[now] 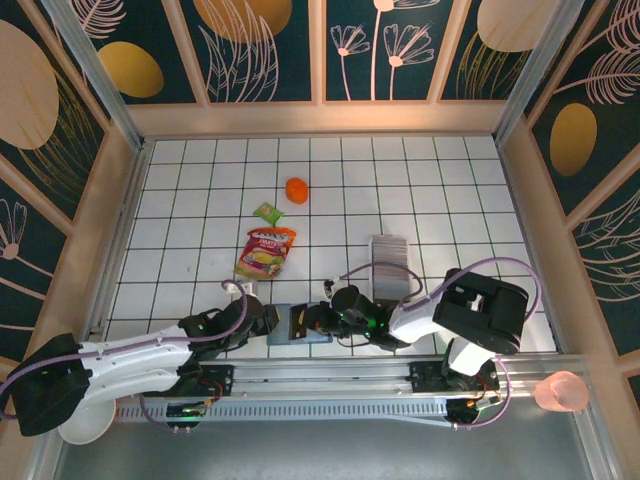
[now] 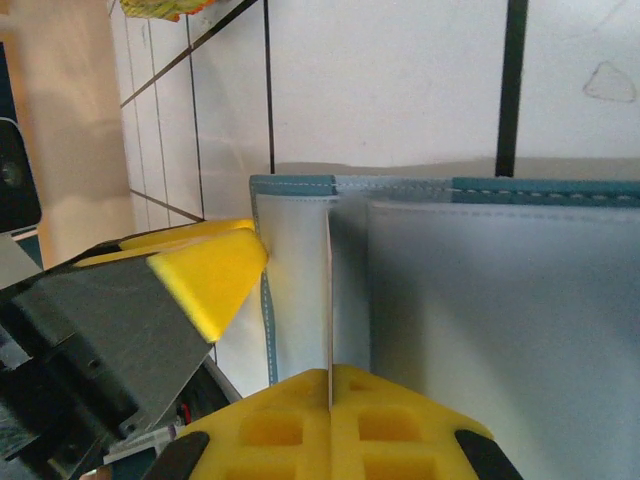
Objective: Put the credit cards into the card holder
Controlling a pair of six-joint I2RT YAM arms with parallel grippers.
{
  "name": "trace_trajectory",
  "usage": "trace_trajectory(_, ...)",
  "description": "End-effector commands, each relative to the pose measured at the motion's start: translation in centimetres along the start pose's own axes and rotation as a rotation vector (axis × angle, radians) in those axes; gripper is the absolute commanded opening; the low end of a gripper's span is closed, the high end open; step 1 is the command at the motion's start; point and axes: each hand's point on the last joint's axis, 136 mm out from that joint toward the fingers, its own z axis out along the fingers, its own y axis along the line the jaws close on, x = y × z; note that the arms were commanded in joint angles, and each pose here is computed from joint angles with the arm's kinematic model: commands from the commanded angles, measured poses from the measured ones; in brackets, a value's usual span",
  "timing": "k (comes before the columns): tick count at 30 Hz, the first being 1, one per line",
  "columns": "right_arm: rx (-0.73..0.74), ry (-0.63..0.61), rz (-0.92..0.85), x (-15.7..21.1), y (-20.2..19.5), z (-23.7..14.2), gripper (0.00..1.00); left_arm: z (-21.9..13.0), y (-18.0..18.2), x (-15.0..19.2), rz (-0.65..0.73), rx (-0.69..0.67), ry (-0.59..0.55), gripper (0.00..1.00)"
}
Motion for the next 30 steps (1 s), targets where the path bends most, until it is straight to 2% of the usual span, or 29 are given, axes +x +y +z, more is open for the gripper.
trace_trajectory(1,-0.037,0.005,0.0,0.3,0.4,0.1,0.0,0.7,1.1,2.4,0.0,-0.007,0.103,0.24)
trace_trajectory(12,-0.065,0.026,0.05,0.8,0.1,0.4,0.0,1.1,1.6,3.2,0.004,-0.021,0.134,0.12)
trace_trajectory(22,-0.029,0.021,0.085,0.6,-0.2,1.2,0.0,1.3,1.4,3.6,0.002,-0.012,0.157,0.11)
trace_trajectory(30,0.098,-0.049,0.085,-0.6,-1.2,1.2,0.0,1.1,1.7,3.6,-0.021,-0.003,0.146,0.12)
